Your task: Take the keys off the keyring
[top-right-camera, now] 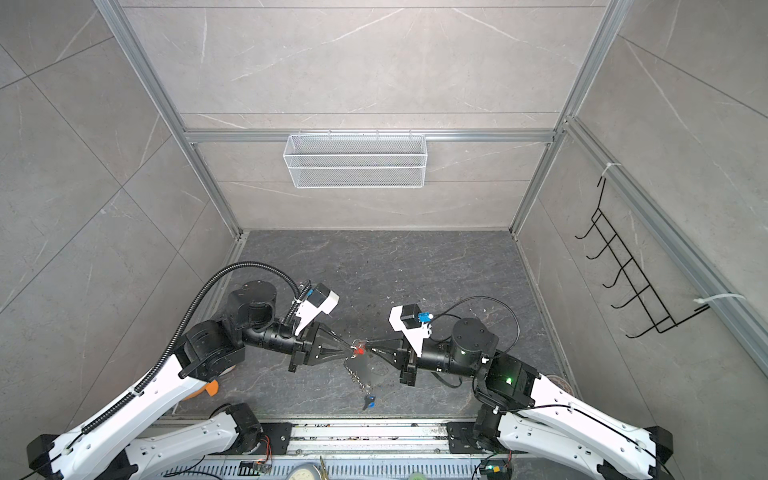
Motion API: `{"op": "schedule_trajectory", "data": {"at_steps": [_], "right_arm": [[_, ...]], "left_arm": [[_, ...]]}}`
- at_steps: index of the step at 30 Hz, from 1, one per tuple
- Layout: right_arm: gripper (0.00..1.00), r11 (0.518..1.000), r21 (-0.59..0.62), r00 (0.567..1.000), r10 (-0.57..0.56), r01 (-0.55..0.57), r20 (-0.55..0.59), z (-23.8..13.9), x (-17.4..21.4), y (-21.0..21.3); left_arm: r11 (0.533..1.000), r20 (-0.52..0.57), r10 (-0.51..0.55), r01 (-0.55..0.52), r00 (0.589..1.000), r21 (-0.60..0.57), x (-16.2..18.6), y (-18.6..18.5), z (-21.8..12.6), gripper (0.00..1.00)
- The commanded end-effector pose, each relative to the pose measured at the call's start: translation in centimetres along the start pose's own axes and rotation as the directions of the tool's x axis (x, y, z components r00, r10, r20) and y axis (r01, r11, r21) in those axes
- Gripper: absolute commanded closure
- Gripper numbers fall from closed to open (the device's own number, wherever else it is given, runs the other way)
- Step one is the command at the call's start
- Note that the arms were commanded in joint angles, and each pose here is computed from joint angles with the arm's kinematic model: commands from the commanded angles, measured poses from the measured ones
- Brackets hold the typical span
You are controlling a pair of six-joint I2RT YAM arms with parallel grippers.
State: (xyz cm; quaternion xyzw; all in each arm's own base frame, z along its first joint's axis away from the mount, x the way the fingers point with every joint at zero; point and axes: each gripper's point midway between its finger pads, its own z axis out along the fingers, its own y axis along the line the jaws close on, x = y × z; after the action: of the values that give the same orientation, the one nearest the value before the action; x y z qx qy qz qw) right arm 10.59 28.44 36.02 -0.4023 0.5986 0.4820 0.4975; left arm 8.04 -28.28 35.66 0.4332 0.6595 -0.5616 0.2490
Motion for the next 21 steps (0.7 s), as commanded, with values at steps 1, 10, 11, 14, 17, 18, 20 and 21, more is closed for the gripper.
{"op": "schedule_trajectory", "data": {"at_steps": [1, 10, 11, 14, 17, 18, 20, 21], "right_arm": [[1.0, 0.999, 0.04, 0.997, -0.013, 0.011, 0.072, -1.2, -2.0, -0.2], [1.0, 0.995, 0.097, 0.997, -0.044, 0.038, 0.063, -1.2, -2.4, -1.1], [1.0, 0.994, 0.097, 0.997, -0.051, 0.045, 0.055, -0.9, -2.5, -1.2], [1.0, 0.991, 0.114, 0.996, -0.07, 0.064, 0.047, -0.1, -3.0, -1.6], [1.0, 0.986, 0.14, 0.995, -0.093, 0.086, 0.04, 0.7, -3.4, -2.2], [1.0, 0.984, 0.149, 0.994, -0.101, 0.095, 0.037, 1.0, -3.6, -2.5], [1.0, 0.98, 0.168, 0.993, -0.114, 0.106, 0.037, 1.5, -4.0, -3.0], [1.0, 0.977, 0.179, 0.992, -0.121, 0.112, 0.04, 1.8, -4.2, -3.2]], "left_arm": [[0.998, 0.034, 0.009, -0.007, 0.999, -0.06, -0.3, 0.2, -0.9, 1.0], [1.0, 0.009, -0.007, 0.008, 1.0, -0.021, 0.0, -0.3, -0.6, 1.0], [1.0, 0.002, -0.016, 0.016, 1.0, -0.021, 0.0, -0.1, -0.4, 1.0], [0.999, -0.012, -0.029, 0.029, 1.0, -0.022, 0.1, 0.2, -0.2, 1.0], [0.999, -0.008, -0.029, 0.028, 1.0, -0.031, 0.0, 0.3, -0.2, 1.0], [0.999, -0.005, -0.029, 0.029, 1.0, -0.034, 0.0, 0.3, -0.3, 1.0], [0.998, 0.001, -0.033, 0.033, 0.999, -0.045, -0.1, 0.5, -0.2, 1.0], [0.998, 0.005, -0.035, 0.035, 0.999, -0.054, -0.1, 0.6, -0.3, 1.0]]}}
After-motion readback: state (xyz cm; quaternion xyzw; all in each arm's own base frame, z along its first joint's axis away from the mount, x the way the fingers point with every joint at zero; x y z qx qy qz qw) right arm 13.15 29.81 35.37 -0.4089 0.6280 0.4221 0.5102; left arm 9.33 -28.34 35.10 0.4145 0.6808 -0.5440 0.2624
